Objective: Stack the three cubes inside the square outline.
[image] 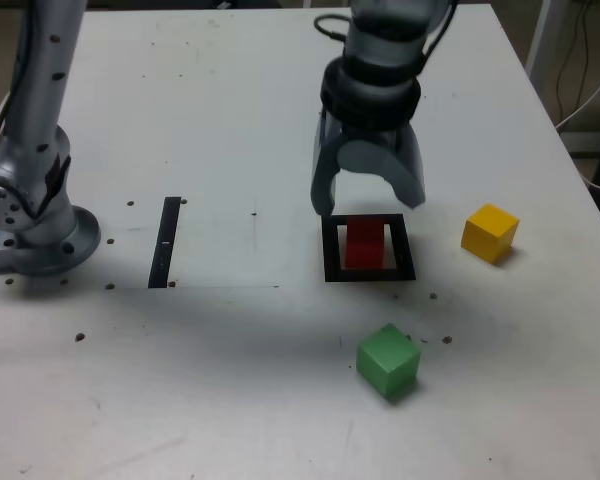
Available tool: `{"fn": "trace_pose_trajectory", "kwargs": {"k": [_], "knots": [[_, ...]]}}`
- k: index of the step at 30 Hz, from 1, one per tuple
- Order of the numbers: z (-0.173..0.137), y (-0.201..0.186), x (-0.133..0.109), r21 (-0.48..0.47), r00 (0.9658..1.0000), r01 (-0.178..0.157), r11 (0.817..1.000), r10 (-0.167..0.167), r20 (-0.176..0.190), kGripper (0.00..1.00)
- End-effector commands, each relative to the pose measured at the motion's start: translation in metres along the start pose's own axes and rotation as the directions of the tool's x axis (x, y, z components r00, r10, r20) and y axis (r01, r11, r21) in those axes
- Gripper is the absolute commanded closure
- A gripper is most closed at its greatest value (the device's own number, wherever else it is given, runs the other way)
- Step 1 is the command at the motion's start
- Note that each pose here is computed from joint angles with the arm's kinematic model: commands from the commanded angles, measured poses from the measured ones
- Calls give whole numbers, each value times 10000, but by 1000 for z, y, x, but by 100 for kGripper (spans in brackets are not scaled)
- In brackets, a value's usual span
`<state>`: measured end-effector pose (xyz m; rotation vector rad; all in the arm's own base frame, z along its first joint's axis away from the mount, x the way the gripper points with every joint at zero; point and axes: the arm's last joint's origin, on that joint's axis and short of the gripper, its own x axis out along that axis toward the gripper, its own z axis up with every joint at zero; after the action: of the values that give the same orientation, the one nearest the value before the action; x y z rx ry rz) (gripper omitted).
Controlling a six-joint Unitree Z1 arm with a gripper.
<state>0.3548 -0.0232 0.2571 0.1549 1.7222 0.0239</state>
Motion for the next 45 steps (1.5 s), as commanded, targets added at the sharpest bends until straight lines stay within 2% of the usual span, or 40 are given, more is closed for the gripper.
{"fn": "trace_pose_trajectory", "kwargs": {"k": [1,15,35,45], "knots": [[-2,1,-4,-35,10000,-29,10000,29,40,0],[3,3,-21,47,9998,-95,9999,94,168,0],[61,-9,-31,631,9987,-101,9980,70,496,0],[87,-20,-23,1034,9986,-77,9946,22,537,0]]}}
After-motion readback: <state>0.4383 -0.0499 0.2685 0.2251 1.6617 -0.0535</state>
